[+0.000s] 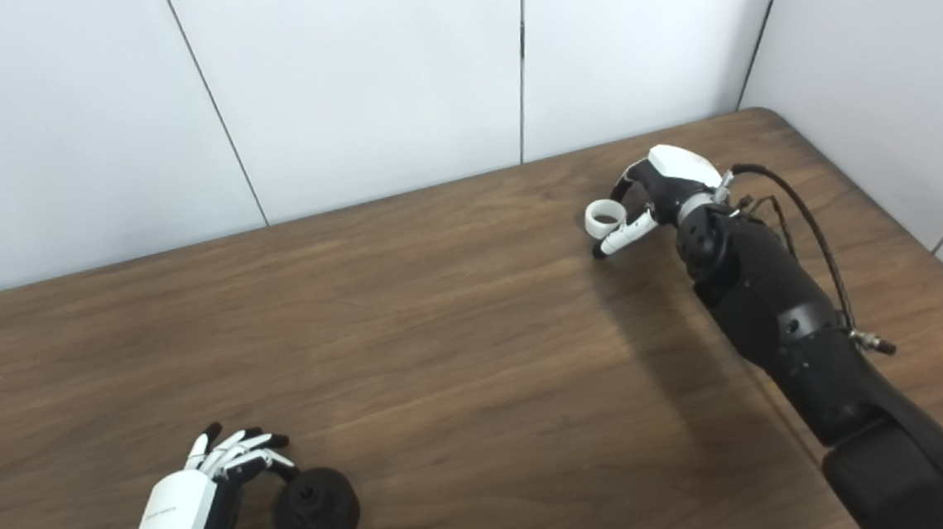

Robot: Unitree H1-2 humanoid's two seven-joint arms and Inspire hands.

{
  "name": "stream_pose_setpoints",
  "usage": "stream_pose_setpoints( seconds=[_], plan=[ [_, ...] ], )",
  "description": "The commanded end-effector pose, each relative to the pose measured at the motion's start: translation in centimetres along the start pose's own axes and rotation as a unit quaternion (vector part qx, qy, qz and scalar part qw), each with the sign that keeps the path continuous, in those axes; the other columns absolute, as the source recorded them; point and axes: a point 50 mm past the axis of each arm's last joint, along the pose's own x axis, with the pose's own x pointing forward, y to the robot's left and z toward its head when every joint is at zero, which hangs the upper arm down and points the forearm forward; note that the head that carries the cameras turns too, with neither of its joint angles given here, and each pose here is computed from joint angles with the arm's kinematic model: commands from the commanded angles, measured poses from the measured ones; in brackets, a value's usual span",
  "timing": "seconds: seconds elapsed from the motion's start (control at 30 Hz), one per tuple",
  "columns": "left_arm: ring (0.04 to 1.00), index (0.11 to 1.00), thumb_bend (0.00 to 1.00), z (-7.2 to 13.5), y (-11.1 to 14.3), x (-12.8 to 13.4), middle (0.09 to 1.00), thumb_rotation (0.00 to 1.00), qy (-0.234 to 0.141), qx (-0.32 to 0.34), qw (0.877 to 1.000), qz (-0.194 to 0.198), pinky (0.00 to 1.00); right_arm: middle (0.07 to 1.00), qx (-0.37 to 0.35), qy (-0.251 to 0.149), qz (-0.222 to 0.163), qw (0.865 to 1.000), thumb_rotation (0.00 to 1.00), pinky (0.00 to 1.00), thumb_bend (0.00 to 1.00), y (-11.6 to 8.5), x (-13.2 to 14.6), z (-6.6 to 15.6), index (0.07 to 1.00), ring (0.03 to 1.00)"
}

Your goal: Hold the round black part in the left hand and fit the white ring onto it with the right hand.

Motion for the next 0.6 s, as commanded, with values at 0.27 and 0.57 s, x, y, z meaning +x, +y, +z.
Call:
stream_pose_setpoints(
  seconds=[0.27,0.57],
  plan=[
    [0.865,0.484,0.52,-0.08,0.45,-0.09,0.772,0.05,-0.002,0.008,1.000,0.006,1.00,0.917,0.007,-0.017,-0.044,0.999,0.27,1.00,0.81,-2.87,0.18,1.30,0.654,1.000],
    [0.869,0.484,0.52,-0.04,0.40,-0.01,0.774,0.05,-0.004,0.009,1.000,0.006,1.00,0.871,0.044,-0.026,-0.054,0.997,0.15,1.00,0.55,-2.91,0.18,0.86,0.502,0.994]
  ],
)
